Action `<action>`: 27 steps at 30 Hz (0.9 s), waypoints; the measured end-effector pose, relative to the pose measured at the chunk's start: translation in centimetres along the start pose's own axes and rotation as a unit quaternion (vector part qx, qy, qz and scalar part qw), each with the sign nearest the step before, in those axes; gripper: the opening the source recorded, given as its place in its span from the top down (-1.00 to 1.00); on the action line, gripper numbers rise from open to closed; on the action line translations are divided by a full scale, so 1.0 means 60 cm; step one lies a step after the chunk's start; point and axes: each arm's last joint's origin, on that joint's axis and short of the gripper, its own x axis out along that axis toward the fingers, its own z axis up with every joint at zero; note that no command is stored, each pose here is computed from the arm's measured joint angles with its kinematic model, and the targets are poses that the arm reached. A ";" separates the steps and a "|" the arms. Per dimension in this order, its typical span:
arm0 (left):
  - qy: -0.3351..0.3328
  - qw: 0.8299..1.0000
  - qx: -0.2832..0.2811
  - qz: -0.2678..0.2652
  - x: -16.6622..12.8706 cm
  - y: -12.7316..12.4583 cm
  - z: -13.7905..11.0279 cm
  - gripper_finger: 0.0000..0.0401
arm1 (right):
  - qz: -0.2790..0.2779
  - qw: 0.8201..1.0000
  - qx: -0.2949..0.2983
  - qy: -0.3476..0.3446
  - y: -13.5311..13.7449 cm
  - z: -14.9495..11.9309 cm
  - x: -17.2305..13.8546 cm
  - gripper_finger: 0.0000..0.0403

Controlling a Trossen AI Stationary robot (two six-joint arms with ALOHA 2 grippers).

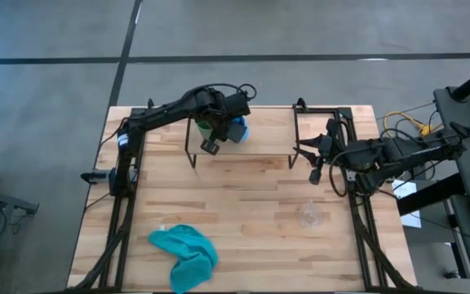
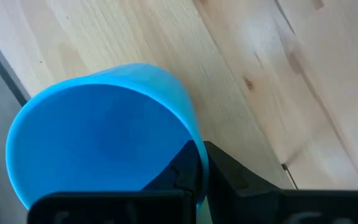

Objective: Stack small to large cups/mugs on shelf
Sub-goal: Put the blue cup on the shelf

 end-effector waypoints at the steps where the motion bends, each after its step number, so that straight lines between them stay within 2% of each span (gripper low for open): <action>1: 0.000 1.000 0.000 0.000 0.000 0.000 0.000 1.00 | 0.000 1.000 0.000 0.000 0.000 0.000 0.000 0.56; 8: 0.015 1.000 -0.013 0.014 -0.001 -0.001 0.000 1.00 | 0.000 1.000 0.004 0.000 0.000 0.000 0.000 0.56; 20: 0.023 0.999 0.001 0.027 0.000 -0.009 0.011 1.00 | 0.000 1.000 0.004 0.000 0.000 0.000 0.000 0.56; 27: 0.053 0.997 -0.009 0.048 0.004 -0.007 0.008 1.00 | 0.000 1.000 0.004 0.000 0.000 0.000 0.000 0.56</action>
